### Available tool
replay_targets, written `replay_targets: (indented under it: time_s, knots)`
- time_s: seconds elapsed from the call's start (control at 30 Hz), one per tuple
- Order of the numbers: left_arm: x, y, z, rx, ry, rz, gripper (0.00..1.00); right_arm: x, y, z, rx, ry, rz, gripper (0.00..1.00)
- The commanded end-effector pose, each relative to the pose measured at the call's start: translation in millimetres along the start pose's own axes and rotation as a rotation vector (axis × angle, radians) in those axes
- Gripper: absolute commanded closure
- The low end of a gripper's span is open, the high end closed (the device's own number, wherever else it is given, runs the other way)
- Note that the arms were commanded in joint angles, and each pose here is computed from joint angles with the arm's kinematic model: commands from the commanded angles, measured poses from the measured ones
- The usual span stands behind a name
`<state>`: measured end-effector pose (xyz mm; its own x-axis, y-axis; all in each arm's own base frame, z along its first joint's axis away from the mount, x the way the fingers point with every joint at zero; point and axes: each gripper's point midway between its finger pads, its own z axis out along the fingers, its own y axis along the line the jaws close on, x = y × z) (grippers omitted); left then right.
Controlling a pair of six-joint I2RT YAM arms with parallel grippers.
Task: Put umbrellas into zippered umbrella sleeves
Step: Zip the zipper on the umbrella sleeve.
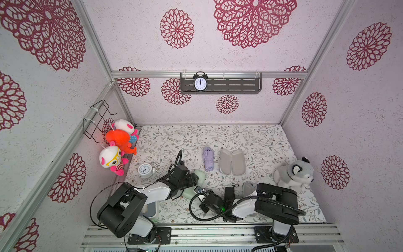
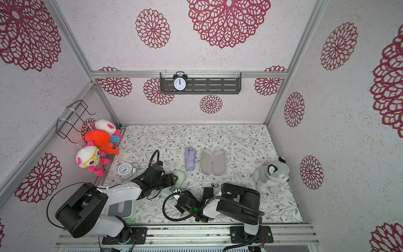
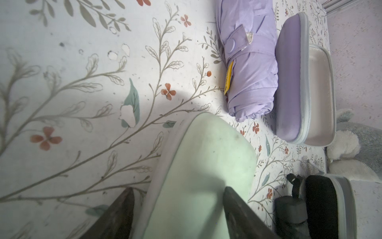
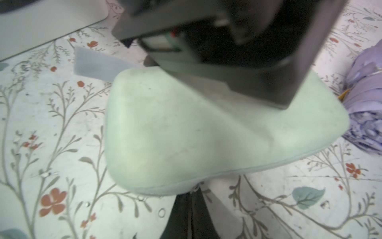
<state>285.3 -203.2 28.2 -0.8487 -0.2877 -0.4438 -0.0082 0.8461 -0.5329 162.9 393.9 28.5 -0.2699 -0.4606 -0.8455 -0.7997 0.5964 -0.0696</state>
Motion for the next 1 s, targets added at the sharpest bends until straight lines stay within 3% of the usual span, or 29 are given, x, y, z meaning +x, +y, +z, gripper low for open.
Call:
replay_targets:
  time_s: [0.0,0.4,0.53,0.73,0.97]
  knots:
    - [19,24,5,-0.079,0.045,-0.033,0.32,-20,58,-13,-0.201,-0.028,-0.001,0.92]
    - [17,24,-2,-0.061,-0.008,-0.064,0.37,-41,91,-8,-0.246,-0.039,0.019,0.92]
    - [17,23,-4,-0.053,-0.01,-0.06,0.35,-27,68,-2,-0.165,0.0,0.034,0.93]
    - [29,25,-15,-0.052,0.035,-0.038,0.19,-3,33,-3,-0.087,0.048,0.054,0.93]
    - [46,25,-32,-0.025,0.065,-0.033,0.21,0,8,-8,-0.054,0.052,0.05,0.93]
